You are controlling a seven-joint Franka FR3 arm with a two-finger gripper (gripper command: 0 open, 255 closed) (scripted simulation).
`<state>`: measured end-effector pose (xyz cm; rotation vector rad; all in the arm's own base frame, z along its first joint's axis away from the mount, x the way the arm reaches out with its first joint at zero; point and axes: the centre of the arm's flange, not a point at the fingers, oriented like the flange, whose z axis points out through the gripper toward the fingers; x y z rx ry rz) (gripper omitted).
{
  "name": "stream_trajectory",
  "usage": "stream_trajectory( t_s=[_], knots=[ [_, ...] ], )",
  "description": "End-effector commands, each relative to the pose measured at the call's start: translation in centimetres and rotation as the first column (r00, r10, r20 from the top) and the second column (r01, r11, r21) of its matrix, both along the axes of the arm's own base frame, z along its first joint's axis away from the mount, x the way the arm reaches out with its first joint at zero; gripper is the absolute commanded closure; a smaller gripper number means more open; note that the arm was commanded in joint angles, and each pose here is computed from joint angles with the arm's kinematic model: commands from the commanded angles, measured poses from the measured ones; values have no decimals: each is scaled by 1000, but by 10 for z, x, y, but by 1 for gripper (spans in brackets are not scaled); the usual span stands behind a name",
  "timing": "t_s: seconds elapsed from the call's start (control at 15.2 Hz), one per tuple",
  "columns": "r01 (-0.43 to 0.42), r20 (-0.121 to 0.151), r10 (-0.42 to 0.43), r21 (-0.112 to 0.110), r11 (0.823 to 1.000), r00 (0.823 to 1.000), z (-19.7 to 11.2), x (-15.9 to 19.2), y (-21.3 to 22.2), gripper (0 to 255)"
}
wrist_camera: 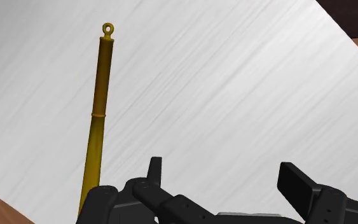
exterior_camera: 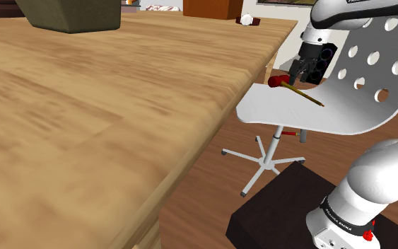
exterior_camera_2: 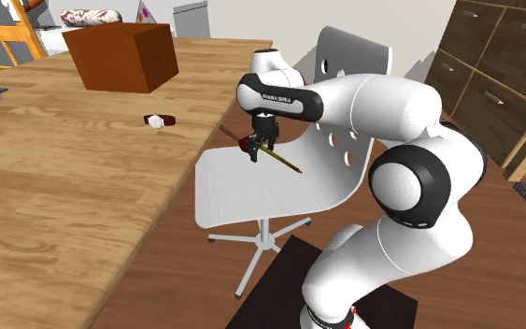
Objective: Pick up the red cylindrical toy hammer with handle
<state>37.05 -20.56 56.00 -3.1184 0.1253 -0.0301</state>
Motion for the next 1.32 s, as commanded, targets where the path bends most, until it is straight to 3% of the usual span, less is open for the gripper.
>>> stream_trajectory(
  t_s=[0.0, 0.53, 1.19, 1.25],
  knots=[
    [22, 12, -22, 3, 1000, 1000, -8, 8, -22, 0],
    [107, 57, -108, 20, 994, 992, -28, 35, -121, 0],
    [110, 58, -111, 20, 994, 992, -68, 35, -124, 0],
    [110, 58, -111, 20, 994, 992, -68, 35, -124, 255]
  ],
)
